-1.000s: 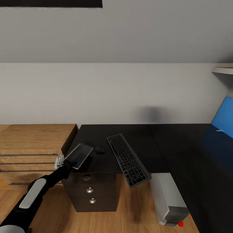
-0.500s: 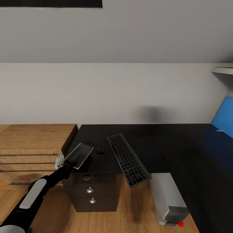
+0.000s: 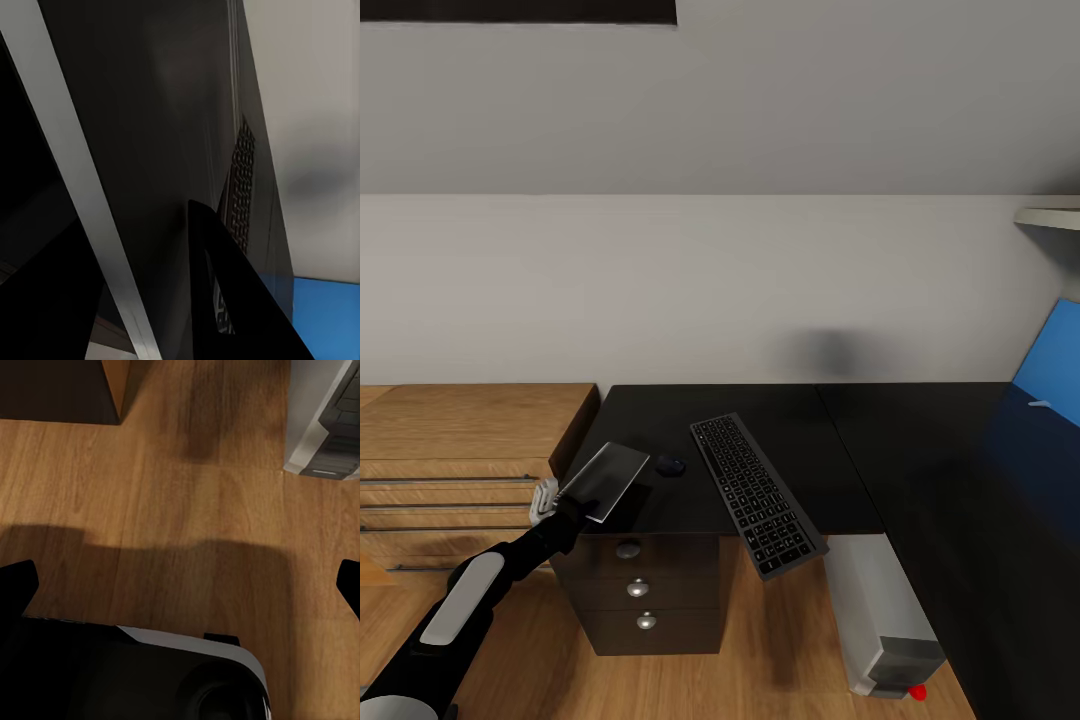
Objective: In the bedroom, organize the workspace by keeping the computer under the desk, ensuring the monitor is on the desk, placing the keyboard on the desk next to the monitor, placing the mouse on the desk next to the keyboard, moving the folder from the swivel chair onto the desk next to the mouse, stacking the notebook on top of the folder with the pen on top of the notebook, and positioning the swivel chair next to the desk.
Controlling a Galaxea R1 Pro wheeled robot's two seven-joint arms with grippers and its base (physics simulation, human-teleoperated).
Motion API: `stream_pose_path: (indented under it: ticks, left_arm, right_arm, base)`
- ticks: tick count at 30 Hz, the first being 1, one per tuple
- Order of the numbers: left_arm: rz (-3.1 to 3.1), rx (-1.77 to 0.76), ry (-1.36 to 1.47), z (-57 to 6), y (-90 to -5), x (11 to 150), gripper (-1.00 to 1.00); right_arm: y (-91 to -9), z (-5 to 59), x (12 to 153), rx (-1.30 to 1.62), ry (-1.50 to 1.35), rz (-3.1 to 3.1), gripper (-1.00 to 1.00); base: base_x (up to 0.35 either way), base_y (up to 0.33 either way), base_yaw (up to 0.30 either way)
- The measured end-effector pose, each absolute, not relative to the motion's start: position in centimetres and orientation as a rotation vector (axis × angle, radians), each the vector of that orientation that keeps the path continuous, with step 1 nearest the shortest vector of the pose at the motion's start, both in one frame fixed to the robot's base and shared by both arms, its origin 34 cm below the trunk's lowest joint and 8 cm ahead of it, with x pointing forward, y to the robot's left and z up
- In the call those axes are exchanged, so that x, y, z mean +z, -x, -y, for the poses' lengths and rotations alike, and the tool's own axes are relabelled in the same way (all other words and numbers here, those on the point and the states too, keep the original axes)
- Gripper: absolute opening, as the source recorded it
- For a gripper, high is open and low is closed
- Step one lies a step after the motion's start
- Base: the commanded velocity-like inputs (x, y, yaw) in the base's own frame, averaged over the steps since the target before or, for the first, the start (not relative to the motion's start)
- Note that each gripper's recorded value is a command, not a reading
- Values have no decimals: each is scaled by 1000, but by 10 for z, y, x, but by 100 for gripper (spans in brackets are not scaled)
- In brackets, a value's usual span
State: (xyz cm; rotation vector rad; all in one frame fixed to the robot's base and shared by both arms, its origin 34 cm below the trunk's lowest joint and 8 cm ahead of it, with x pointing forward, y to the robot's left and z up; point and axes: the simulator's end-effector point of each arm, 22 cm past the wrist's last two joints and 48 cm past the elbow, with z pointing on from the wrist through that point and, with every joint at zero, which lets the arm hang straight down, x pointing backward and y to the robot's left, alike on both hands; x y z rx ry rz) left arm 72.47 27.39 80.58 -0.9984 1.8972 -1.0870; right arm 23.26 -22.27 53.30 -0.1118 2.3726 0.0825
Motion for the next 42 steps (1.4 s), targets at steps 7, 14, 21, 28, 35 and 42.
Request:
stream_pose_path:
  ticks: [7,14,21,28,35,42]
  left_arm:
    - [-1897,-1087,998,-274,-725,806,-100]
    - [-1897,-1086,998,-274,-725,806,-100]
    - [-1897,-1084,998,-275,-725,806,-100]
    - [-1896,-1085,999,-275,-725,806,-100]
    - [-1896,-1086,999,-275,-725,806,-100]
    - [-1894,-1088,998,-274,-725,806,-100]
  right_arm:
    - [-232,222,533,84,113,-2372,100]
    - [-232,223,533,84,114,-2373,100]
    - [-232,223,533,83,112,-2373,100]
    - [-232,223,533,83,112,-2374,100]
    - [-232,223,533,82,112,-2374,100]
    - [-232,223,533,82,111,-2374,100]
  base:
    - [0,0,0]
    - [0,0,0]
    - [0,0,0]
    - [0,0,0]
    - [0,0,0]
    - [0,0,0]
